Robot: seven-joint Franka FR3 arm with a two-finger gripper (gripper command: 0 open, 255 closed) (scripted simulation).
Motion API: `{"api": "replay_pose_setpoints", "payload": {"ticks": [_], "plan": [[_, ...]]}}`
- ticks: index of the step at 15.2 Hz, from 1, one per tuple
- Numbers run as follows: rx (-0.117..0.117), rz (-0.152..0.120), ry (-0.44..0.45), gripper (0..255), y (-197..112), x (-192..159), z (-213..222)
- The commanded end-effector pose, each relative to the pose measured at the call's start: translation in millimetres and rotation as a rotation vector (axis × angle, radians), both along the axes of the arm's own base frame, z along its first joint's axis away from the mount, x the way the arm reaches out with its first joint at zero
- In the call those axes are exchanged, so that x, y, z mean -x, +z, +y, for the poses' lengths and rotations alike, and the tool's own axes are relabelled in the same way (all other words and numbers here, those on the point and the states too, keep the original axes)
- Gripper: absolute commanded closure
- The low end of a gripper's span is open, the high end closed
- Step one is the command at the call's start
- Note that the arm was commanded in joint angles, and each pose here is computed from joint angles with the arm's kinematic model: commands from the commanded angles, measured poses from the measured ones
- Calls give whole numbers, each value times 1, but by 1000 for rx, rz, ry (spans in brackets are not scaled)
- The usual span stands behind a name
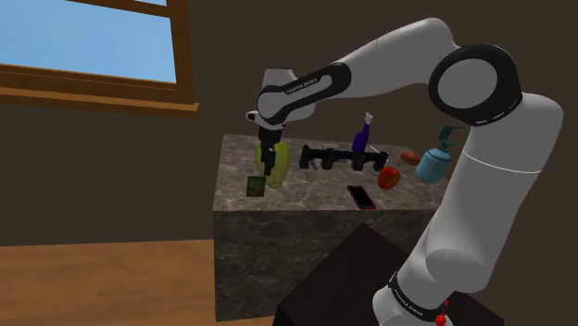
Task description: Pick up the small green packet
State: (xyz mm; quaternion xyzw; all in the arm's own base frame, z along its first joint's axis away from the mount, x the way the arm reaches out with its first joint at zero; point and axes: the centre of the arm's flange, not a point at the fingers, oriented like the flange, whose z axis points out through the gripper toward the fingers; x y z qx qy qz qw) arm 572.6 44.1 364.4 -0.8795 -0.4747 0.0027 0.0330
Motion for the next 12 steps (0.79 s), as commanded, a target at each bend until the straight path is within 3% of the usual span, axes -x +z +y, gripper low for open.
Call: {"api": "replay_pose_setpoints", "payload": {"ticks": [1,8,9,12], "plan": [[-1,-2,10,0,-10,-3,1],[-1,-2,10,0,-39,-3,1],[-1,-2,10,255,-39,-2,1],[-1,-2,10,255,-39,-2,1]]}}
